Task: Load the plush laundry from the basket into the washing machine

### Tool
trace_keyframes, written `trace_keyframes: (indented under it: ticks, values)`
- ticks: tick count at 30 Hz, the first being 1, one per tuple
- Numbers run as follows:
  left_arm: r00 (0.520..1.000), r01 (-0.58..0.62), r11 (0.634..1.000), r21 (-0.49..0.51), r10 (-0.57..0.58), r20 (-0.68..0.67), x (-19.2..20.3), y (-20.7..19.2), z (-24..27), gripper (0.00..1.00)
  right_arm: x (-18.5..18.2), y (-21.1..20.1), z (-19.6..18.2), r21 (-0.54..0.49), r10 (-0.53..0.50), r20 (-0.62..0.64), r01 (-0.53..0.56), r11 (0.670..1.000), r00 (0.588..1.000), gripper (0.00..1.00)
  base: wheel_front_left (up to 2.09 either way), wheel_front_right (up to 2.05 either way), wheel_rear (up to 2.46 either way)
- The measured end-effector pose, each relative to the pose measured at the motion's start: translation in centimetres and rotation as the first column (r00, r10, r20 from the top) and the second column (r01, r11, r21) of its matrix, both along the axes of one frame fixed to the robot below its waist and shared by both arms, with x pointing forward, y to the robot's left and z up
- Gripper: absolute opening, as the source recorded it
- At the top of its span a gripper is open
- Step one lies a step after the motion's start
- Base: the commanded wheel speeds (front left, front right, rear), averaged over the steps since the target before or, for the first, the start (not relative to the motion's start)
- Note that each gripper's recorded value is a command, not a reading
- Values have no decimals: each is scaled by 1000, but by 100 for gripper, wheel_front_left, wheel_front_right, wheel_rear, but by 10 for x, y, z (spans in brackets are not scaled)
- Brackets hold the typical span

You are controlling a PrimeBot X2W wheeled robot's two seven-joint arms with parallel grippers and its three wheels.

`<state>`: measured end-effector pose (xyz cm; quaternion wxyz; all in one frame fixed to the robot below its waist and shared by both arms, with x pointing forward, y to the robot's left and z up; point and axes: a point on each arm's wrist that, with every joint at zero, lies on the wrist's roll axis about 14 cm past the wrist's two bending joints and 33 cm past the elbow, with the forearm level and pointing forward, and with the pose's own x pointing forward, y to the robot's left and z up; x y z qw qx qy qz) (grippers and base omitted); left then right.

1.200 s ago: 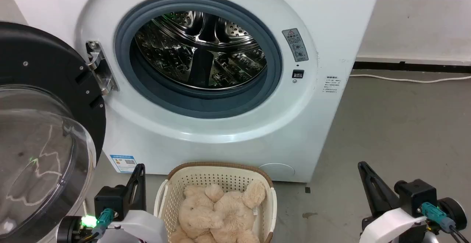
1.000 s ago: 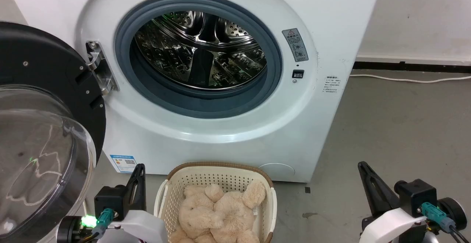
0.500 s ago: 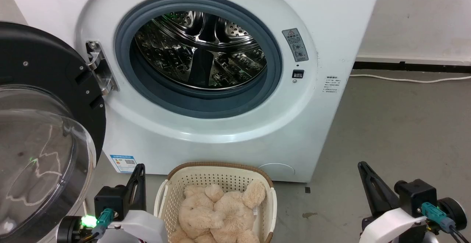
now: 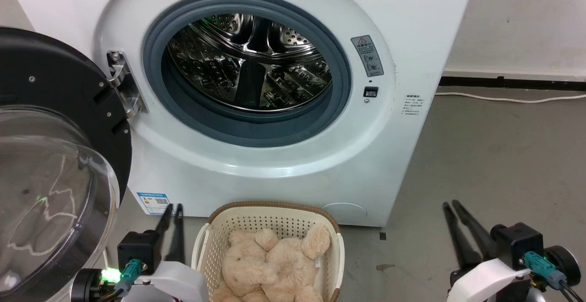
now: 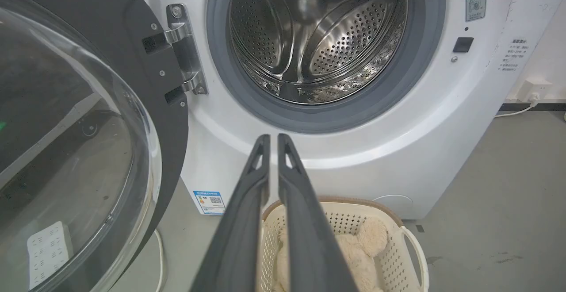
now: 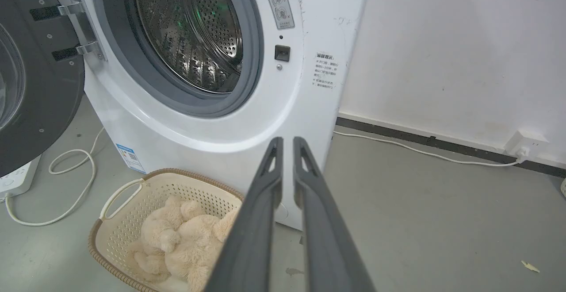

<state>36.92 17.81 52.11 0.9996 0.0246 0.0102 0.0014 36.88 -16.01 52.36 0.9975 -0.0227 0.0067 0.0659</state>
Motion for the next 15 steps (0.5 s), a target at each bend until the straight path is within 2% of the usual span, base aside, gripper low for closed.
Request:
trace_keyframes:
  ticks: [15]
  values:
    - [1000, 23, 1000, 2, -23, 3, 2, -8, -2, 100, 2, -7, -1, 14, -21, 4, 21, 1000, 1000, 100, 0, 0, 0]
